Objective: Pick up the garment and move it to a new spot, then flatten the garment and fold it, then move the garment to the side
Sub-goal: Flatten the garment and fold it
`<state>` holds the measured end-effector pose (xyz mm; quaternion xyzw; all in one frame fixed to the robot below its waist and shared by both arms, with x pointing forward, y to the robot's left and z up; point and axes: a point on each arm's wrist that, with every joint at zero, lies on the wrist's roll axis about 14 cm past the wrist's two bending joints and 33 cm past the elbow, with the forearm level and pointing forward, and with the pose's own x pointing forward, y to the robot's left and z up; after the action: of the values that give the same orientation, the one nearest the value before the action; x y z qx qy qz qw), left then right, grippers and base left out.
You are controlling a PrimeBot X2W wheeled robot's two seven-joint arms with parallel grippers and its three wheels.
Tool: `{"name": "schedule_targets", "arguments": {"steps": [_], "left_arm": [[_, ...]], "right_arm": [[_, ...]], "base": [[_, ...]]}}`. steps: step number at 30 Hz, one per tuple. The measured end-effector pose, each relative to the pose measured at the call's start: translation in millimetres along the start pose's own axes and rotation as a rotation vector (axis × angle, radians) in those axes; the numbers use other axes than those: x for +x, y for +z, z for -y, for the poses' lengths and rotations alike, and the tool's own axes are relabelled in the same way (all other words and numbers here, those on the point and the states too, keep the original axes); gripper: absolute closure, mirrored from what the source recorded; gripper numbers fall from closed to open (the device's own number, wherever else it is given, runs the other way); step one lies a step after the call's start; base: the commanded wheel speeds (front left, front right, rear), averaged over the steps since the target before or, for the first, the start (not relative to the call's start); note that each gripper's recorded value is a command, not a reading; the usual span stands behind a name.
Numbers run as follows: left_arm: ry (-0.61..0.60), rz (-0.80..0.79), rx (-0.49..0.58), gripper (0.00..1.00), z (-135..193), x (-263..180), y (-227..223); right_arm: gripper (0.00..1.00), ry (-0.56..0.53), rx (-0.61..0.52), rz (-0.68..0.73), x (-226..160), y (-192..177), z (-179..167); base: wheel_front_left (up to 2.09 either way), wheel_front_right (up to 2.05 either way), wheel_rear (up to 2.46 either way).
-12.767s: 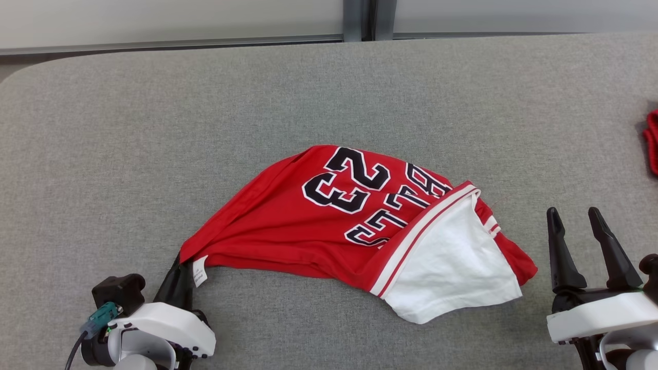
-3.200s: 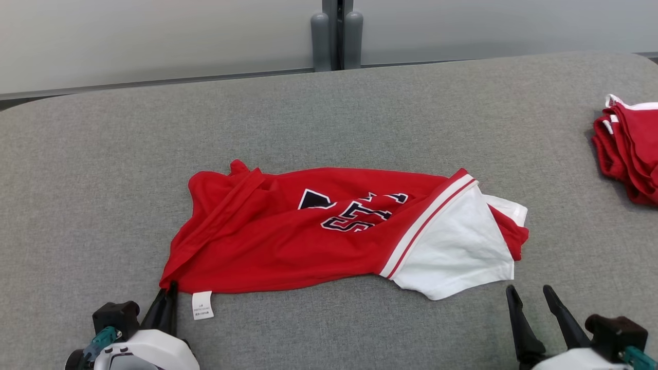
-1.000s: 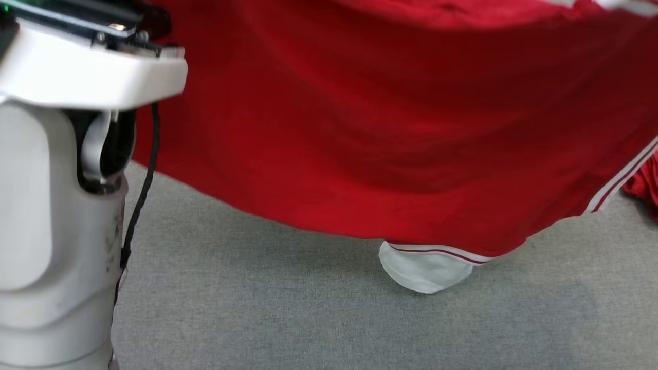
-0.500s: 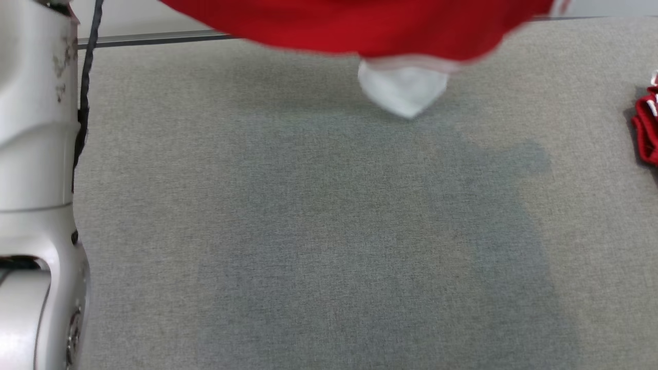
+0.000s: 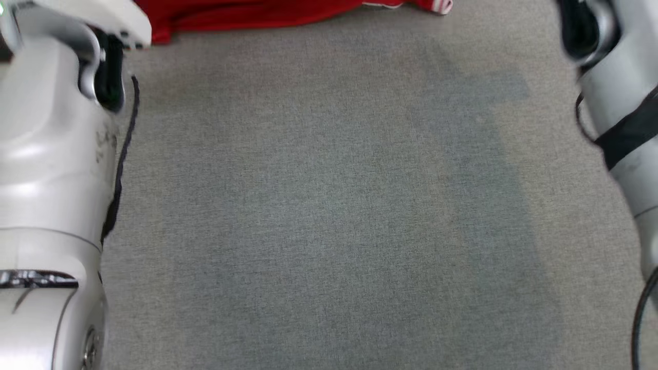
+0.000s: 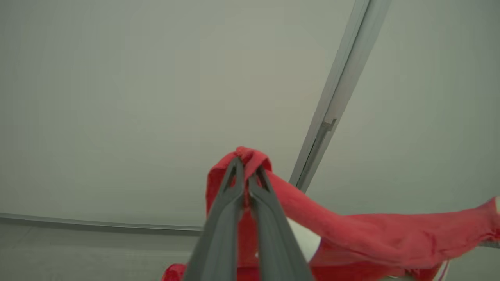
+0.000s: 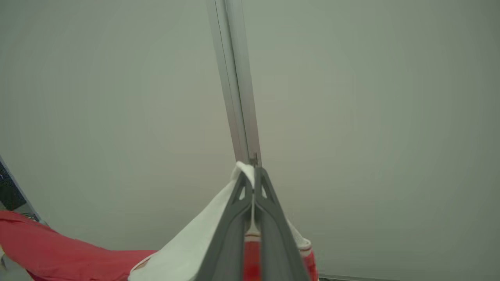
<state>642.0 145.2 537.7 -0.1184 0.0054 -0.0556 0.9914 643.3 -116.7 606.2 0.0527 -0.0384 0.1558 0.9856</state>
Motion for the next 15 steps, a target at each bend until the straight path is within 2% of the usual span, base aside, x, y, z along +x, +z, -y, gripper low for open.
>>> {"name": "schedule_targets", "arguments": {"steps": [4, 8, 13, 15], "left_arm": [[0.043, -0.107, -0.061, 1.00, -13, -10, -54], [0.051, -0.215, -0.043, 1.00, -20, -36, -107], [0.086, -0.241, -0.067, 1.00, -31, -66, -130], [0.109, -0.227, -0.093, 1.00, -36, -78, -131]], "right_arm": [[1.00, -0.016, 0.084, -0.127, -17, -73, -3], [1.00, -0.062, 0.195, -0.230, -50, -137, -1], [1.00, -0.082, 0.258, -0.328, -98, -185, -6], [1.00, -0.100, 0.288, -0.332, -114, -191, -4]], "base": [[0.00, 0.00, 0.00], [0.00, 0.00, 0.00], [0.00, 0.00, 0.00], [0.00, 0.00, 0.00]]}}
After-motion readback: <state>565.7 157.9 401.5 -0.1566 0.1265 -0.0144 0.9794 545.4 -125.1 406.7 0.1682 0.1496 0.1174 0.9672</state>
